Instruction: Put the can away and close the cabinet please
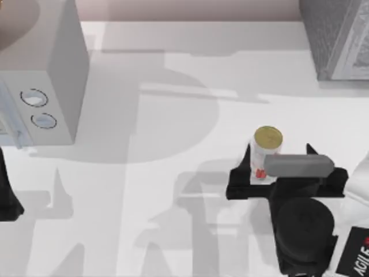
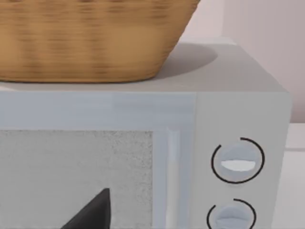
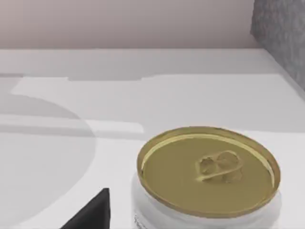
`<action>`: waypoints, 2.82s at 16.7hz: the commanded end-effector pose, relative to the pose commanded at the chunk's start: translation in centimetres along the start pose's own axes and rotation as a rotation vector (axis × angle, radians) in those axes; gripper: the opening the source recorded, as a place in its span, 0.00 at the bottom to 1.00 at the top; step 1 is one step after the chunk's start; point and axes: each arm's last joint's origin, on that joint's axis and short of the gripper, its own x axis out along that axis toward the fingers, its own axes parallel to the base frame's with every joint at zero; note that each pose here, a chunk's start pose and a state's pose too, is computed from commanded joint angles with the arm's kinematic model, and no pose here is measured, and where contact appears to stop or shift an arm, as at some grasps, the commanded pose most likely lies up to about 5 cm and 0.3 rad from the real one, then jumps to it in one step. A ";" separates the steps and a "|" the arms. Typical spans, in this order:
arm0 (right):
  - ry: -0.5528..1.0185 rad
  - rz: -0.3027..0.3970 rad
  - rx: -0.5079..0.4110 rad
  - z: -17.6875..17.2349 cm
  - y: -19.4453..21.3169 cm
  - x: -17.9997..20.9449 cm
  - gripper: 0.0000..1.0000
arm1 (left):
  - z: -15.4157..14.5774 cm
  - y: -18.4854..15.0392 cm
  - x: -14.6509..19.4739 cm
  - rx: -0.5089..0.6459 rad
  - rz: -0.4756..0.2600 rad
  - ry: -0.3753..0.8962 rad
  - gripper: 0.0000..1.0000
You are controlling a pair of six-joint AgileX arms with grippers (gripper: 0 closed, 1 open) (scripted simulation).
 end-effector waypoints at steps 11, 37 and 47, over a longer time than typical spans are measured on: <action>0.002 -0.003 -0.007 -3.3 1.2 -1.1 1.00 | 0.0 0.0 0.0 0.000 0.000 0.000 1.00; 0.000 0.000 -0.005 -3.3 1.3 4.8 0.00 | 0.0 0.0 0.0 0.000 0.000 0.000 1.00; -0.004 0.006 0.001 -2.9 1.5 4.8 0.00 | 0.0 0.0 0.0 0.000 0.000 0.000 1.00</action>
